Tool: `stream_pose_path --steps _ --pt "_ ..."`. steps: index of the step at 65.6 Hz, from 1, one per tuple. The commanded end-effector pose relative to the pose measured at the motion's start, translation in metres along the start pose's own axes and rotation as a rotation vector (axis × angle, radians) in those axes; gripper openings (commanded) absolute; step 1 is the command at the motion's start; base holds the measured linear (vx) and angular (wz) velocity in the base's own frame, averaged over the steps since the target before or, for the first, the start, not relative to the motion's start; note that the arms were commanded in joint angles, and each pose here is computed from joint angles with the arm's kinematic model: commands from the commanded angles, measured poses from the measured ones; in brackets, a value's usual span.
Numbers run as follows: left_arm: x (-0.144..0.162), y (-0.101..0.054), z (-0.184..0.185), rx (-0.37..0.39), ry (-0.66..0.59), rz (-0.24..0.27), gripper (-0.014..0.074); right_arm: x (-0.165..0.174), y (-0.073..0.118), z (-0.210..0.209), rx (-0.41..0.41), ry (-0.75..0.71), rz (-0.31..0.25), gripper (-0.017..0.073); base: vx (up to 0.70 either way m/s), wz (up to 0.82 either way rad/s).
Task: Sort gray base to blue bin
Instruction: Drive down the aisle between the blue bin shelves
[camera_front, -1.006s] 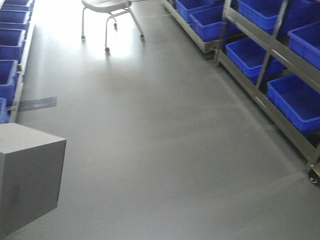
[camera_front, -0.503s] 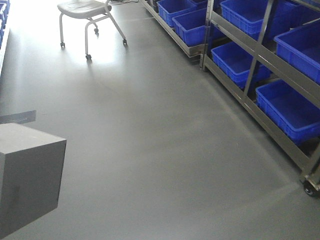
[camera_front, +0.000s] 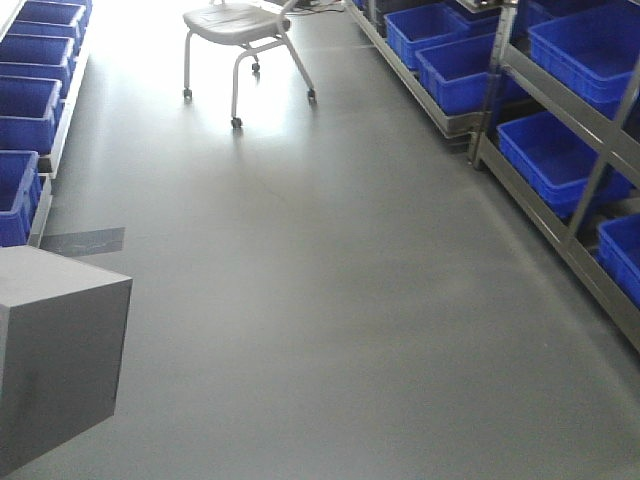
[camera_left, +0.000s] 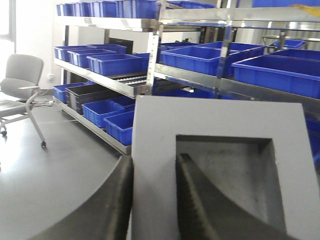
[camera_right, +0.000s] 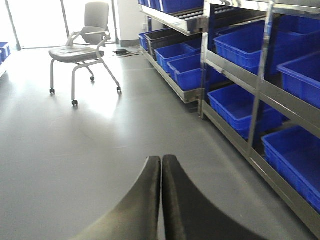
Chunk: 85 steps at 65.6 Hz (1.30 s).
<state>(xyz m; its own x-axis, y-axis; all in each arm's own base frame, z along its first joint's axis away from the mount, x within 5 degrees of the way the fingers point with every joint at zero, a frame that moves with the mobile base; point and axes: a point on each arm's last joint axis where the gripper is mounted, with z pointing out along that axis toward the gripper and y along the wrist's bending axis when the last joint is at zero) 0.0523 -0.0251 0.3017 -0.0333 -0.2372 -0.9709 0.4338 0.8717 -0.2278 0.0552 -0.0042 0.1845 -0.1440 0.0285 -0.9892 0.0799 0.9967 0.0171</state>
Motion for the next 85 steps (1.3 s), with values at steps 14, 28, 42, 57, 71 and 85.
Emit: stream_pose_path --steps 14,28,42,57,71,85 --pt "-0.0178 -0.0044 -0.0008 0.034 -0.122 -0.013 0.0004 -0.0064 -0.0001 0.0001 0.001 -0.071 -0.017 -0.0005 0.32 0.18" --pt "-0.0178 -0.0044 -0.0008 0.034 -0.122 -0.013 0.0004 -0.0064 -0.0001 0.0001 0.001 -0.071 -0.017 -0.0005 0.33 0.06" --pt "-0.0178 -0.0044 -0.0008 0.034 -0.122 -0.013 0.0004 -0.0064 -0.0001 0.0001 0.001 -0.071 -0.017 -0.0005 0.34 -0.06" --pt "-0.0178 -0.0044 -0.0008 0.034 -0.122 -0.013 0.0004 -0.0064 -0.0001 0.0001 0.001 -0.071 -0.017 -0.0005 0.33 -0.13" --pt "-0.0178 -0.0044 -0.0008 0.034 -0.122 -0.013 0.0004 -0.0064 -0.0001 0.0001 0.001 -0.071 -0.017 -0.0005 0.34 -0.03" --pt "-0.0178 -0.0044 -0.0008 0.034 -0.122 -0.013 0.0004 -0.0064 -0.0001 0.0001 0.001 -0.071 -0.017 -0.0005 0.35 0.08"
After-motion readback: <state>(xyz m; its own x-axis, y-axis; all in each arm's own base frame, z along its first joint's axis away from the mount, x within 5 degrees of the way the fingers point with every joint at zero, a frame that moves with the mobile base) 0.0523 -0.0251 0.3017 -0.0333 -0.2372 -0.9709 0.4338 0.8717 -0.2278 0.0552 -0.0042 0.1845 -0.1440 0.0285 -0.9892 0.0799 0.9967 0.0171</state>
